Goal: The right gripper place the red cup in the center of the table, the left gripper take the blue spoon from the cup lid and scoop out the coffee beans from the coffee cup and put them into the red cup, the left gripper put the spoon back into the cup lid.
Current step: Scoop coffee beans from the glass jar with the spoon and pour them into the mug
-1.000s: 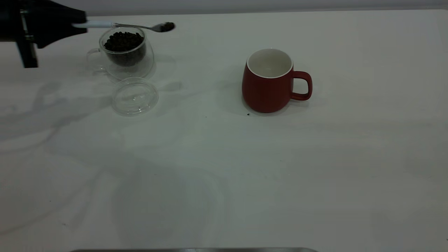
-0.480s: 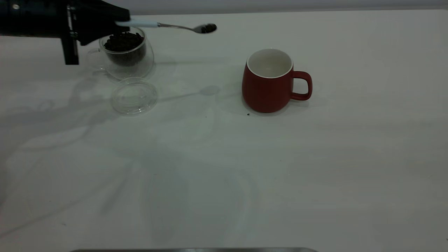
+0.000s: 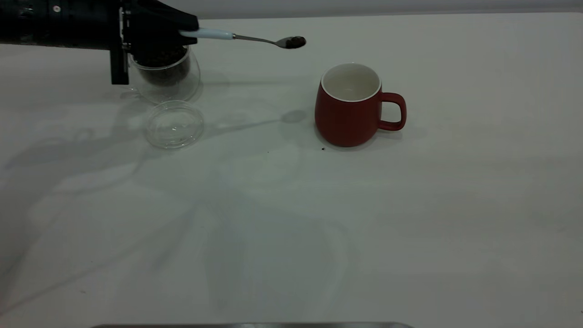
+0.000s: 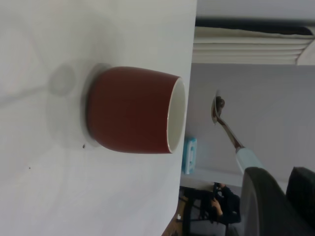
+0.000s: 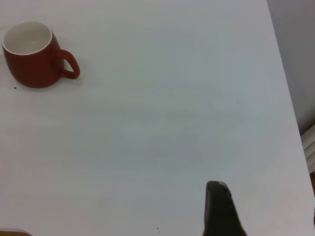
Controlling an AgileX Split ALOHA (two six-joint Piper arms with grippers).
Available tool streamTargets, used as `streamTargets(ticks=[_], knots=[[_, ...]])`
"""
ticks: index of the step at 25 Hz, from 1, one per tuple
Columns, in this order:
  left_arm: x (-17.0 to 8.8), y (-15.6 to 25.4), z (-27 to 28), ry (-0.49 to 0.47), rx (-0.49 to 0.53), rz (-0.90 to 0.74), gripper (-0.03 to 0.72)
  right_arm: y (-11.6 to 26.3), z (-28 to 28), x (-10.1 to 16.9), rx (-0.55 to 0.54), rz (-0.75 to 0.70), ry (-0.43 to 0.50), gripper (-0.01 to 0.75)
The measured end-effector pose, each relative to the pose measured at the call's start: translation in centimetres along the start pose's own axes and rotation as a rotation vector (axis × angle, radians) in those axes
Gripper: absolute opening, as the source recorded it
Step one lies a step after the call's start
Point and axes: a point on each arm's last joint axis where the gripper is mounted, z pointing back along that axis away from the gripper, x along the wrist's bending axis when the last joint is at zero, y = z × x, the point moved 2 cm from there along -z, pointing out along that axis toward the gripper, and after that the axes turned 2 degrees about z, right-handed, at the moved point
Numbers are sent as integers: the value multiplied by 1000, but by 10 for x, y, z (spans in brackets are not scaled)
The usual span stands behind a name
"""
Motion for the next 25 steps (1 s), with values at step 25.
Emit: streamTargets(ticks=[25], knots=[[-5,21,-49,-103,19,-78,122,0,0,0,0,0,0,478]])
